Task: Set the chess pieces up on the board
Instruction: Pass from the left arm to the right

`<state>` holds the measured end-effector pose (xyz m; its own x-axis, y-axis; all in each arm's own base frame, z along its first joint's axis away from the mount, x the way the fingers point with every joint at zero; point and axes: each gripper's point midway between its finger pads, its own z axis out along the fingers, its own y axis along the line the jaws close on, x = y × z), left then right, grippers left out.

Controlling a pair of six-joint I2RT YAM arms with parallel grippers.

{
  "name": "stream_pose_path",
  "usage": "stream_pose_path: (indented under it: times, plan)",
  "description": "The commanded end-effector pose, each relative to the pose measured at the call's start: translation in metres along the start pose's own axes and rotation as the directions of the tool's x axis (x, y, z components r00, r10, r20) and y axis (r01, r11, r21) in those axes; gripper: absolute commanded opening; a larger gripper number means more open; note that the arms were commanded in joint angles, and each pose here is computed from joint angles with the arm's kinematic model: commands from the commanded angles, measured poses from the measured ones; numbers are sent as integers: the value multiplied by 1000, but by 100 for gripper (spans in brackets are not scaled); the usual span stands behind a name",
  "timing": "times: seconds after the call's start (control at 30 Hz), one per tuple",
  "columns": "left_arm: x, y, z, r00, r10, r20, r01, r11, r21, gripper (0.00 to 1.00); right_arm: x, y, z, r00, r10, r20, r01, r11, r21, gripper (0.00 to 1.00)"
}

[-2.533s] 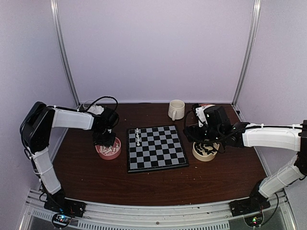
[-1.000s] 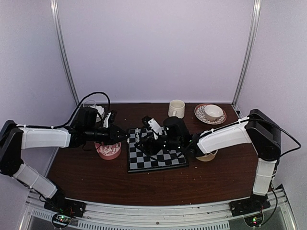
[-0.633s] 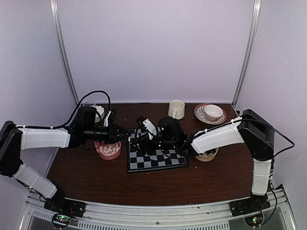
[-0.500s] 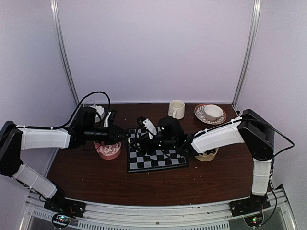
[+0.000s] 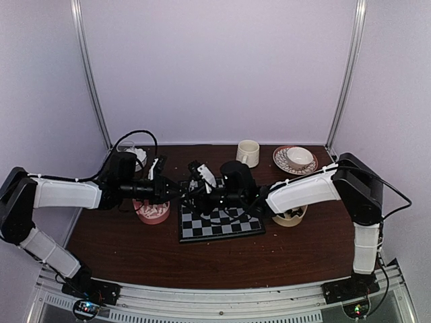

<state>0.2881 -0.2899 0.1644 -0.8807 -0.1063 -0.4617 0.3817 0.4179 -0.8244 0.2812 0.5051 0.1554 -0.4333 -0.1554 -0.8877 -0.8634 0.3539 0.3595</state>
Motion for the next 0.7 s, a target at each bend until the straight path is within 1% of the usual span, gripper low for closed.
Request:
stream_pose_path:
  times: [0.0,0.03,0.17,0.27,0.3,0.47,0.5,0.53,0.57,0.6,0.67]
  plan:
    - [1,-7,6,1000,3,-10,-2,998,66,20,-1,6,5,1000,4,-4,-5,1000,-25,36]
    - [1,-7,6,1000,2,-11,-1,998,66,20,-2,6,6,1000,4,-4,-5,1000,-27,33]
    - [1,-7,6,1000,7,-11,-7,998,65,20,-1,7,7,1000,9,-10,-9,999,-32,13]
    - [1,-7,5,1000,16,-8,-16,998,56,20,-2,7,6,1000,15,-8,-16,999,-32,4]
    - [2,-7,4,1000,24,-6,-24,998,52,22,-3,7,5,1000,17,-7,-18,999,-31,0]
    - [-1,-9,-7,995,95,31,-96,995,10,31,-2,9,-2,1000,27,-14,-27,999,-25,0]
    - [-2,-10,-10,993,113,39,-113,994,-1,34,-1,9,-5,999,29,-21,-30,999,-20,0]
    - [-3,-11,-13,990,132,49,-131,991,-16,39,0,9,-9,999,26,-30,-26,1000,-16,0]
    - [-4,-10,-17,986,154,62,-152,988,-37,47,3,9,-13,999,23,-39,-23,1000,-7,0]
    - [-6,-10,-21,982,171,78,-167,984,-55,54,4,9,-18,999,17,-47,-17,1000,4,0]
    - [-9,-13,-30,969,220,116,-211,974,-84,61,5,5,-29,998,7,-66,-4,999,48,0]
